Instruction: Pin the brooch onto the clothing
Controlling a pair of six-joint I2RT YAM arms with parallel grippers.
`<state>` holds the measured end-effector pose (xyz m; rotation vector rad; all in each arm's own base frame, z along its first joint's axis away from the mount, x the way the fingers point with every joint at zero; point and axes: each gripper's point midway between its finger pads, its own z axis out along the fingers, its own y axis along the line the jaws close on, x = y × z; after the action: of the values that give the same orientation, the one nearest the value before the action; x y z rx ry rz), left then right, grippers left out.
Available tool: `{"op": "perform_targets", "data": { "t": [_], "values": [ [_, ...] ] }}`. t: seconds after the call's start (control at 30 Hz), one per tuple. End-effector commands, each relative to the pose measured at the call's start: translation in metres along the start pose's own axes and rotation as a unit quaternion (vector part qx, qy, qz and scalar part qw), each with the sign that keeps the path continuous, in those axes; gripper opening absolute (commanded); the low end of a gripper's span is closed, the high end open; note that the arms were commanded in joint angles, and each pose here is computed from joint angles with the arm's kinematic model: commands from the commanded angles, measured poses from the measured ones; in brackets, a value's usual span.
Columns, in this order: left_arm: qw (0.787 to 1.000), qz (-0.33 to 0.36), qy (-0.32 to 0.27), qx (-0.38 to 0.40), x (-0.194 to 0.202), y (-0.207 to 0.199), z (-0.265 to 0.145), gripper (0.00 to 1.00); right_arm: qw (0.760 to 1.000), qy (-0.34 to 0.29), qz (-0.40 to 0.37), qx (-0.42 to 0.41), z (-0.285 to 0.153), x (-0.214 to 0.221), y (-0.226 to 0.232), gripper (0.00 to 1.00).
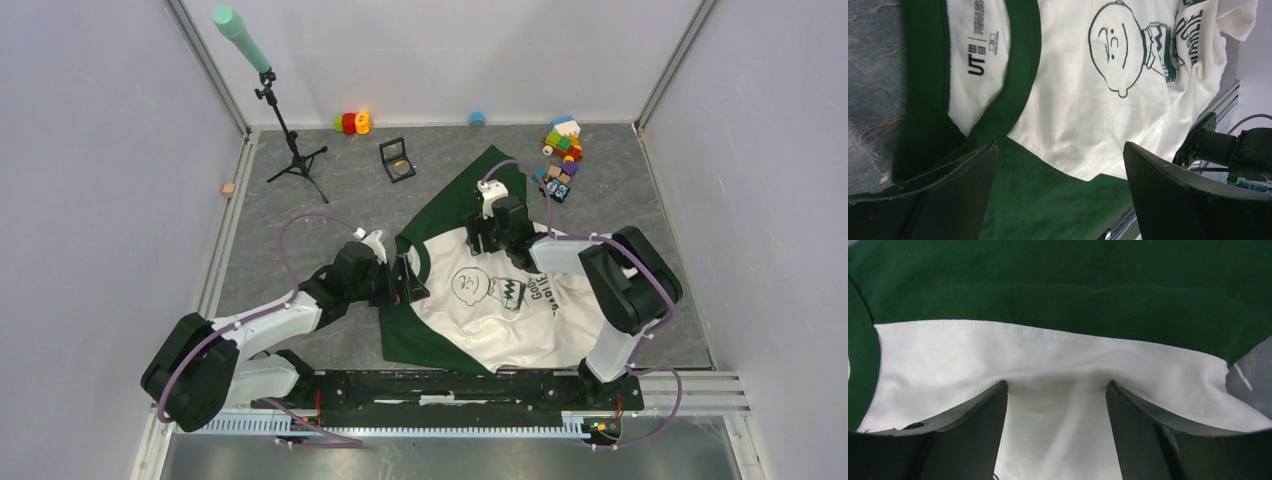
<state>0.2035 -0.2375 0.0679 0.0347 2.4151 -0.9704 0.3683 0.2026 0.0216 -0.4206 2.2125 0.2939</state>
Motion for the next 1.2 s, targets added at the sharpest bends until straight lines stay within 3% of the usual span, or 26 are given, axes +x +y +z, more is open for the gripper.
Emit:
{"op": "perform_targets", "data": {
  "t": [0.0, 0.27, 0.4, 0.5, 0.8, 1.0, 1.17],
  "values": [
    [0.999, -0.001, -0.011, 0.036, -0.008, -0.015, 0.007, 1.0, 1.0, -0.009, -0.008, -0.017, 0.023, -0.019, 0.007, 0.77],
    [0.998, 0.028, -0.036, 0.031, -0.03, -0.022, 0.012, 1.0, 0.999, -0.016, -0.036, -0.036, 0.034, -0.059, 0.016, 0.85],
    [0.999, 0.027, -0.023, 0.037, -0.034, -0.028, 0.023, 1.0, 0.998, -0.049, -0.044, -0.001, -0.006, -0.101, 0.005, 0.96],
    [0.999, 0.023, -0.015, 0.035, -0.031, -0.025, 0.029, 1.0, 0.997, -0.06, -0.02, 0.053, -0.049, -0.107, -0.023, 0.98],
    [0.997, 0.045, -0.032, 0.045, -0.029, -0.029, 0.038, 1.0, 0.971, -0.005, 0.12, 0.207, -0.151, 0.003, -0.136, 0.98],
    [0.997, 0.044, -0.028, 0.056, -0.031, -0.035, 0.047, 1.0, 0.969, -0.013, 0.157, 0.191, -0.174, 0.027, -0.123, 0.98],
    [0.996, 0.058, -0.033, 0.051, -0.031, -0.029, 0.053, 1.0, 0.968, -0.013, 0.174, 0.18, -0.167, 0.045, -0.117, 0.87]
  ]
}}
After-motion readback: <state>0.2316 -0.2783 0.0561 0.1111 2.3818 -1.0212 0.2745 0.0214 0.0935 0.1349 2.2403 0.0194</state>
